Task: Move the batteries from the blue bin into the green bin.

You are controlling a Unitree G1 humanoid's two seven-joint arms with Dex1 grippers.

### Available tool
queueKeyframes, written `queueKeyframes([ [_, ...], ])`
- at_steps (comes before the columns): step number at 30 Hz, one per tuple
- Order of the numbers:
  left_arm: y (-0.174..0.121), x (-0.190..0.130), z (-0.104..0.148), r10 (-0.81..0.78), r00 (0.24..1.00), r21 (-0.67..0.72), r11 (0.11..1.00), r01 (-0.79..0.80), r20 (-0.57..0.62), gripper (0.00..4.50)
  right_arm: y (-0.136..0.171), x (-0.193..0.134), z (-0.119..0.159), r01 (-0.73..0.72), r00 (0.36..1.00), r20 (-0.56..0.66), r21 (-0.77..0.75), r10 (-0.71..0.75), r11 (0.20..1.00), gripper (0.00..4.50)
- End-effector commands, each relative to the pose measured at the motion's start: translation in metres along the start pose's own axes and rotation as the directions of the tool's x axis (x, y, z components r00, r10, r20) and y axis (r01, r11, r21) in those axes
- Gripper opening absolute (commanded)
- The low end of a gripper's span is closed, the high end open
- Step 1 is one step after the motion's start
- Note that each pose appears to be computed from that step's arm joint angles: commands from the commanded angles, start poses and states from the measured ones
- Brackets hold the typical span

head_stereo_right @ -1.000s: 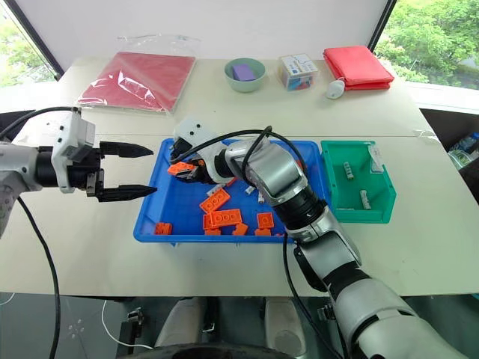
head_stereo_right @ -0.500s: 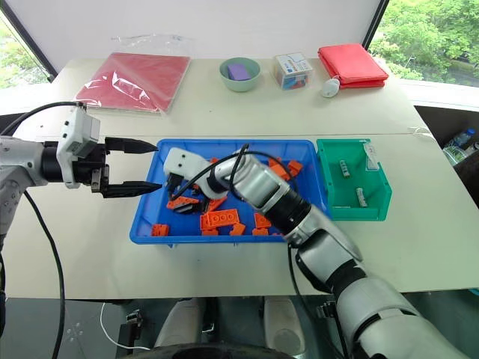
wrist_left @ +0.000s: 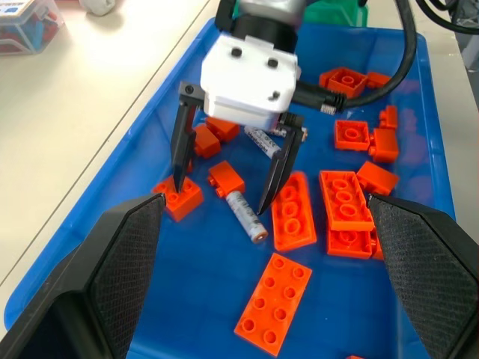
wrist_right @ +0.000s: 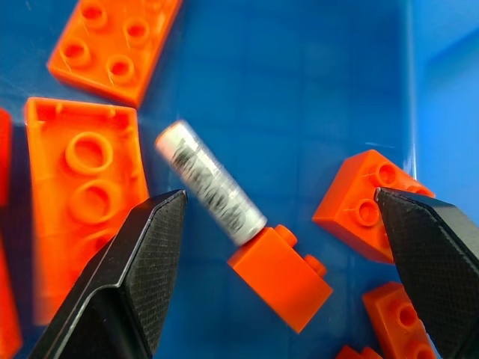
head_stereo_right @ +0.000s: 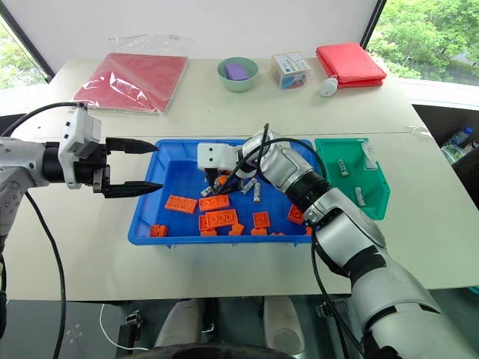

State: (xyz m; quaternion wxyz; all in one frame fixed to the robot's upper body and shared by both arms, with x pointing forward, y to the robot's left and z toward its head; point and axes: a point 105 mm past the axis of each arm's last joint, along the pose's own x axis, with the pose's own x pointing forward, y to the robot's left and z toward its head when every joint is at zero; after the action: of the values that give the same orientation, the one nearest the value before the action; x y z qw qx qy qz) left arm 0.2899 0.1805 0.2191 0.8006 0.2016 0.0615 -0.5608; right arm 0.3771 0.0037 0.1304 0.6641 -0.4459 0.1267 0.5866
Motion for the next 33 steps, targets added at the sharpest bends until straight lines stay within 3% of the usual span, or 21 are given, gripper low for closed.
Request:
queueKeyframes([
  [1, 0.002, -0.004, 0.011, 0.021, 1.0, 0.047, 0.999, -0.022, 0.015, 4.5, -0.008, -0.001, 0.007, 0.025, 1.0, 0.015, -0.044, -0.024, 0.999, 4.13],
  [14, 0.005, -0.002, 0.012, 0.04, 0.999, 0.051, 0.998, -0.041, 0.024, 4.5, 0.002, 0.0, 0.01, 0.002, 0.998, 0.059, -0.12, 0.005, 0.993, 4.13],
  [19, 0.006, -0.004, 0.01, 0.047, 0.999, 0.051, 0.998, -0.048, 0.017, 4.5, -0.016, -0.019, 0.041, 0.132, 0.971, 0.208, -0.063, -0.116, 0.989, 4.13],
  [23, 0.006, -0.004, 0.01, 0.046, 0.999, 0.054, 0.997, -0.047, 0.018, 4.5, -0.005, -0.025, 0.047, 0.109, 0.961, 0.265, -0.089, -0.082, 0.99, 4.13],
  [33, 0.003, -0.005, 0.013, 0.024, 1.0, 0.058, 0.998, -0.025, 0.008, 4.5, 0.01, -0.006, 0.029, 0.033, 0.977, 0.215, -0.147, -0.001, 0.989, 4.13],
])
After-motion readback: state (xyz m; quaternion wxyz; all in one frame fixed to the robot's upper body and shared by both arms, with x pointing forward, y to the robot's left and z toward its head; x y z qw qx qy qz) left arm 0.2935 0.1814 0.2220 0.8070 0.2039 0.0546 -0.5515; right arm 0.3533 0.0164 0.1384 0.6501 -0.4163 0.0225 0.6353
